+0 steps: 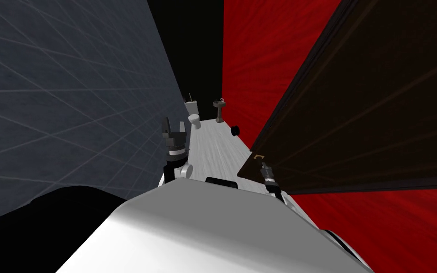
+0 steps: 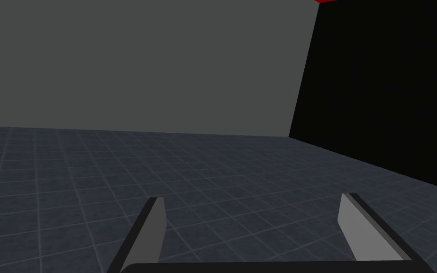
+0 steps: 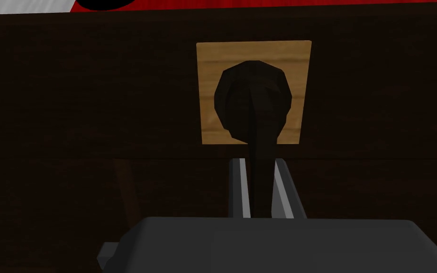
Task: Pull the door open
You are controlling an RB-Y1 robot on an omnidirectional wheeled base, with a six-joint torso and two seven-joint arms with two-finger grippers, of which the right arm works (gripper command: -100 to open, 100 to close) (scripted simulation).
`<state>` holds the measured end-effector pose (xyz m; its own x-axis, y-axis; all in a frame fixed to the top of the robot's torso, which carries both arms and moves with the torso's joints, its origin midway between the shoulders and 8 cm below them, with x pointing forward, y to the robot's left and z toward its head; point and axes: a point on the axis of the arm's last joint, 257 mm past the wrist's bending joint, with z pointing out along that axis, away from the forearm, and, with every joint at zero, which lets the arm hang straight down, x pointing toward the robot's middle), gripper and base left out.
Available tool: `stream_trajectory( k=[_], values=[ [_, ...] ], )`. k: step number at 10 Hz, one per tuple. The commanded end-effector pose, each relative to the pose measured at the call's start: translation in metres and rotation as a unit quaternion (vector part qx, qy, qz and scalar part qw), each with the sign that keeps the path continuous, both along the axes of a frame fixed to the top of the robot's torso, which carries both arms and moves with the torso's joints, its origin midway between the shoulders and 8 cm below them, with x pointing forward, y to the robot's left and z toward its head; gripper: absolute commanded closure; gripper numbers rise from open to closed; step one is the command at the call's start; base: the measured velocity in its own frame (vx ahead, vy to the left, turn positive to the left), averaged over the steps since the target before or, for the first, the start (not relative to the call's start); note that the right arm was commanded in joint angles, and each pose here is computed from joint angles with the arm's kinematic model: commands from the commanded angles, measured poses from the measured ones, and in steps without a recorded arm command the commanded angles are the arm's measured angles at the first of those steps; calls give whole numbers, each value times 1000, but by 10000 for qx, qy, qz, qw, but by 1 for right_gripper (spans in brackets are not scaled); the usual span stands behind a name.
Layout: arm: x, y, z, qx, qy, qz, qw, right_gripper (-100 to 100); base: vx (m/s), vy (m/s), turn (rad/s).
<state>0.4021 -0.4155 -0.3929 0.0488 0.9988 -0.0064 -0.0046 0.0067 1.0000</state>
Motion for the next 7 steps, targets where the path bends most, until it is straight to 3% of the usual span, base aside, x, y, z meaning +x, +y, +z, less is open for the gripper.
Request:
stream_trajectory(
  k=[1,4,7],
  values=[
    [7,7,-1,23,13,11,10000,100,-189,-81,78],
    [13,10,1,30,6,0,10000,100,-144,-44,28],
    [1,1,-1,31,28,-35,10000,100,-109,-57,219]
  ],
)
